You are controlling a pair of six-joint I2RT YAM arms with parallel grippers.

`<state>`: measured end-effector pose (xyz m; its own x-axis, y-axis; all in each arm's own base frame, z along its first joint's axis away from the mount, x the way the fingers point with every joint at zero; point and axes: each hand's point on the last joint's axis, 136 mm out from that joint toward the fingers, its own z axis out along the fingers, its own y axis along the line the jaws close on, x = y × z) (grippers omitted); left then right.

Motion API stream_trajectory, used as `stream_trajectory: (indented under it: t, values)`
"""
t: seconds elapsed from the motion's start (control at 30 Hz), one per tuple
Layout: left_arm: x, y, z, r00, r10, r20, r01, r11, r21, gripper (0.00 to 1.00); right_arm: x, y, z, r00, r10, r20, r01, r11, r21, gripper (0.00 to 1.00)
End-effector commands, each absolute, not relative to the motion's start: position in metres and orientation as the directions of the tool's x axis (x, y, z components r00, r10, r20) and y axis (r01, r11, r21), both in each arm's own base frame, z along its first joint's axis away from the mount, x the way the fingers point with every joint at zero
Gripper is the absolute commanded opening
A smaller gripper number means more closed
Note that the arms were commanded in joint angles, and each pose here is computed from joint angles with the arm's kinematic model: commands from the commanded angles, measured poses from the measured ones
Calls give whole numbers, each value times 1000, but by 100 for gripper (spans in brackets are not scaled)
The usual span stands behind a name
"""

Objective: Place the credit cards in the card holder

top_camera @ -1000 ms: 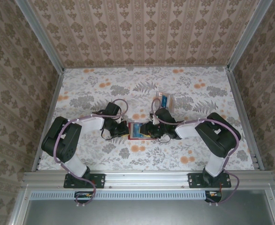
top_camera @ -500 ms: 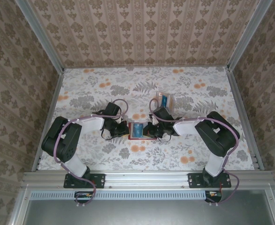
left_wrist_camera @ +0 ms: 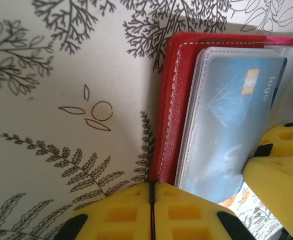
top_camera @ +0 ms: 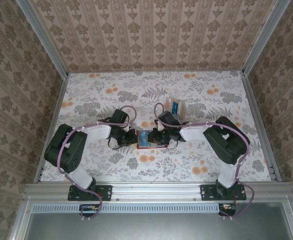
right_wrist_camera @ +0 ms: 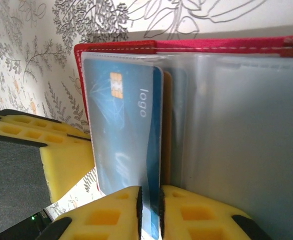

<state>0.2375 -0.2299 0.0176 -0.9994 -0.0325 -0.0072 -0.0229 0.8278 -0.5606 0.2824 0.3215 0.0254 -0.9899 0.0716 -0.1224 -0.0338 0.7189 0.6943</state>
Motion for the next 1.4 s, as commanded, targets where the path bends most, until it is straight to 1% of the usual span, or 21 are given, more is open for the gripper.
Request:
stream_trajectory:
  t: [0.0,0.1,0.2,0.27,0.33,0.37,0.43,0.53,0.6,0.7,0.83,0.9,1.03,1.1,1.13,1.2,1.27,1.37]
  values:
    - [225,-223,5,-999,-30,42,-48,842,-537,10,280,324,42,-985,26,-171,-99,728,679,23]
    - [228,-221,16,-999,-42,22,-47,837,-546,15,276,310,53,-978,8,-209,-128,766,630,28]
    - [231,-218,28,-999,-41,-11,-28,833,-553,21,274,287,65,-963,5,-270,-149,824,546,32]
    - [232,-218,34,-999,-24,-26,-6,833,-554,27,275,264,66,-954,-6,-299,-142,889,435,37]
    - [235,-216,38,-1000,-5,-23,8,837,-547,31,276,241,65,-946,-21,-323,-126,943,307,42]
    - [236,-215,39,-1000,4,-23,16,839,-543,32,275,230,63,-943,-30,-330,-115,964,240,43]
    - [238,-214,40,-999,5,-32,21,843,-538,34,275,215,60,-940,-44,-338,-96,985,140,43]
    - [240,-215,39,-1000,-3,-28,12,839,-544,41,275,203,59,-941,-65,-332,-85,995,48,47]
    - [242,-217,35,-1000,-4,-26,11,835,-550,43,277,201,57,-940,-68,-335,-79,997,20,49]
    - [245,-220,31,-1000,-15,-22,-1,830,-557,45,283,201,52,-937,-70,-341,-74,997,-3,49]
    - [247,-229,30,-1000,-1,-12,6,819,-574,46,287,217,46,-942,-62,-331,-86,995,58,48]
    - [248,-231,30,-1000,0,-14,8,822,-570,47,287,219,44,-945,-60,-321,-85,994,65,48]
    - [252,-233,29,-1000,-3,-16,7,821,-570,47,297,230,47,-934,-49,-355,-92,990,104,49]
    - [253,-234,26,-1000,-6,-10,1,822,-569,47,300,228,46,-933,-52,-355,-88,992,88,47]
    - [253,-235,24,-1000,-7,-5,-2,821,-570,47,302,226,47,-932,-51,-358,-83,994,74,44]
    - [254,-237,24,-1000,-4,-5,0,818,-576,47,305,223,47,-928,-41,-371,-74,994,76,34]
    - [256,-238,24,-1000,-2,-8,3,817,-577,47,305,224,45,-930,-23,-367,-68,991,112,22]
    - [260,-243,28,-1000,-3,-9,2,807,-591,47,303,227,42,-939,8,-344,-62,979,193,10]
